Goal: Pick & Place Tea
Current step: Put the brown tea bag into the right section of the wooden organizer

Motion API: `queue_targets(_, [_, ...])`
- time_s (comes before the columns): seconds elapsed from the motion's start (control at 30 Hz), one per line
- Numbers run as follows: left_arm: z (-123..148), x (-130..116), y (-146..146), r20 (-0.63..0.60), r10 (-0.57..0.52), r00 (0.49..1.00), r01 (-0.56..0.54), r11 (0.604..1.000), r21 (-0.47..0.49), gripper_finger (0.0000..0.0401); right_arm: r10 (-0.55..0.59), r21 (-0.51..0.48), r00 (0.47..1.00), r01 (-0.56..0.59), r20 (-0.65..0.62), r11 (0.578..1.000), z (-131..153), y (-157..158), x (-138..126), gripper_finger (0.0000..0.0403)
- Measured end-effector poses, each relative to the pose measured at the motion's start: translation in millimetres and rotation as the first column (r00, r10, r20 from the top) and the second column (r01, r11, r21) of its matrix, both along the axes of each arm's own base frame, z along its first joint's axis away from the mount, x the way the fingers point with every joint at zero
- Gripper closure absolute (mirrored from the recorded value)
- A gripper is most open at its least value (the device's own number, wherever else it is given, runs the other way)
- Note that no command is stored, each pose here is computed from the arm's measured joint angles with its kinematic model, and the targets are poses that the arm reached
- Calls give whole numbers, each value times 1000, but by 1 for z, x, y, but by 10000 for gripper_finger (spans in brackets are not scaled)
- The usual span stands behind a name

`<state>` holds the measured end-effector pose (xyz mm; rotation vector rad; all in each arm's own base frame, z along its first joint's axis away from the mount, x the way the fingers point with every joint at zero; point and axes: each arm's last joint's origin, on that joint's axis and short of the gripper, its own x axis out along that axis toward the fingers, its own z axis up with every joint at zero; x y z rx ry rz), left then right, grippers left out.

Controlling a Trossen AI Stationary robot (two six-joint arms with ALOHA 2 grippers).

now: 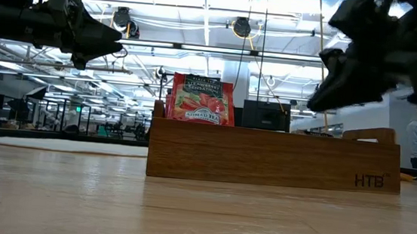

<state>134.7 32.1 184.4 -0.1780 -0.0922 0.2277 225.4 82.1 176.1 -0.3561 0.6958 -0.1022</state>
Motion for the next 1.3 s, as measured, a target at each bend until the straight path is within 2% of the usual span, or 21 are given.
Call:
queue_targets(0.1, [0, 0, 0, 0, 0, 1000, 0, 1000, 0, 235, 98, 47, 995, -98, 19, 994, 9, 4, 2, 393])
queue_targets(0.17, [0, 0, 0, 0, 0, 1000, 0, 1000, 0, 235, 157, 160, 988, -157, 13, 975, 19, 3, 10, 400])
queue_targets(0.23, [0, 0, 0, 0, 0, 1000, 0, 1000, 0, 235, 169, 288, 985, -156, -19, 945, 32, -3, 21, 401])
queue_targets(0.3, [0, 0, 0, 0, 0, 1000, 0, 1000, 0, 235, 166, 348, 980, -118, -113, 930, 40, -8, 33, 402])
queue_targets(0.4, [0, 0, 0, -3, 0, 1000, 0, 1000, -1, 235, 151, 319, 931, -40, -331, 947, 39, -5, 47, 402])
queue_targets(0.53, [0, 0, 0, -3, 0, 1000, 0, 1000, -1, 235, 139, 274, 840, 12, -525, 962, 23, 7, 61, 403])
queue_targets(0.67, [0, 0, 0, -3, 0, 1000, 0, 1000, -1, 235, 171, 305, 783, 26, -598, 952, 6, 19, 70, 403])
queue_targets(0.9, [0, 0, 0, -3, 0, 1000, 0, 1000, -1, 235, 197, 338, 731, 49, -653, 940, -14, 22, 77, 403])
queue_targets(1.07, [0, 0, 0, -4, 0, 1000, 0, 1000, -1, 235, 149, 277, 726, 60, -672, 959, -24, 18, 81, 403])
queue_targets(1.2, [0, 0, 0, -4, 0, 1000, 0, 1000, -1, 235, 26, 138, 763, 83, -646, 987, -24, 18, 82, 403])
queue_targets(1.3, [0, 0, 0, -4, 0, 1000, 0, 1000, -1, 235, -95, 21, 798, 134, -596, 991, -22, 20, 80, 403])
